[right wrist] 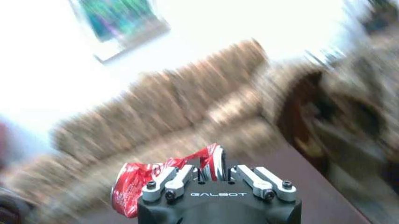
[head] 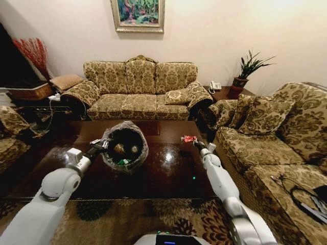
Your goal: Move to the front of the table and place the trash on the table into the trash bin.
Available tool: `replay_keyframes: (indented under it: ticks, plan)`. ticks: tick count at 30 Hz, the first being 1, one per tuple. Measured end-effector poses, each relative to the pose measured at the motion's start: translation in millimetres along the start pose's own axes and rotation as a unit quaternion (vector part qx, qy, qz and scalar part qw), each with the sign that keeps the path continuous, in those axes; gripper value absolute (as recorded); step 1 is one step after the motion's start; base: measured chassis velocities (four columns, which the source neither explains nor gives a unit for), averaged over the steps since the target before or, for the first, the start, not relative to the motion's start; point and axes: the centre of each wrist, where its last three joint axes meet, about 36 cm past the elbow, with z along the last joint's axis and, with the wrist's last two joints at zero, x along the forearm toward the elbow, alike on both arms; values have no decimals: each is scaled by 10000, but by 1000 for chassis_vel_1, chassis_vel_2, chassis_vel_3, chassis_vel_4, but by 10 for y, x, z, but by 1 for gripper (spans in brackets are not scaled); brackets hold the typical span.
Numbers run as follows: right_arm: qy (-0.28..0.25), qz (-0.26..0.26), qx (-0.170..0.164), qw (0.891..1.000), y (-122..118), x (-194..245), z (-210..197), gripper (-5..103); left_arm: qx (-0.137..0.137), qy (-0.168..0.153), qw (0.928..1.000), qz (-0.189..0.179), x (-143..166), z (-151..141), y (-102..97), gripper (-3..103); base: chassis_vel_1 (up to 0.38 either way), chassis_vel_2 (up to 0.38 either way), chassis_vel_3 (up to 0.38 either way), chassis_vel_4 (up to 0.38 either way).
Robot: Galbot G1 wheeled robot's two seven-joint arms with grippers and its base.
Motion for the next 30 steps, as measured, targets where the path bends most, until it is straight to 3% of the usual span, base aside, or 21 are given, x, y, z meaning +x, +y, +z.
replay_keyframes:
  ticks: [1,2,5,6,9,10,11,13,16,18,26,30]
  plan:
    - [-149,-328,21,9993,181,127,-115,22,-41,53,10000,50,-37,18,6,3,0,0,0,0]
    - [-149,-328,21,9993,181,127,-115,22,-41,53,10000,50,-37,18,6,3,0,0,0,0]
    - [-535,-1745,7,9832,831,564,-436,22,-167,162,9995,224,-147,23,32,3,0,0,0,0]
    - [-535,-1745,7,9832,831,564,-436,22,-167,162,9995,224,-147,23,32,3,0,0,0,0]
    - [-616,-2992,-27,9522,1325,880,-549,22,-235,200,9990,326,-188,-28,70,3,0,0,0,0]
    - [-630,-3264,-7,9431,1435,938,-563,22,-255,214,9988,367,-200,-43,71,3,0,0,0,0]
    - [-630,-3264,-7,9431,1435,938,-563,22,-255,214,9988,367,-200,-43,71,3,0,0,0,0]
    - [-693,-3733,132,9250,1608,978,-546,22,-245,263,9978,553,-244,-59,29,3,0,0,0,0]
    - [-767,-3973,352,9138,1691,940,-523,22,-194,280,9967,742,-283,-64,-21,3,0,0,0,0]
    - [-807,-4172,786,9018,1794,794,-451,22,14,222,9941,1064,-331,-118,-131,3,0,0,0,0]
    - [-642,-4212,1576,8909,1898,692,-248,19,180,80,9920,1250,-336,-219,-211,3,0,0,0,0]
    - [-604,-4240,1699,8875,1885,734,-217,33,188,29,9921,1236,-311,-231,-209,3,0,0,0,0]
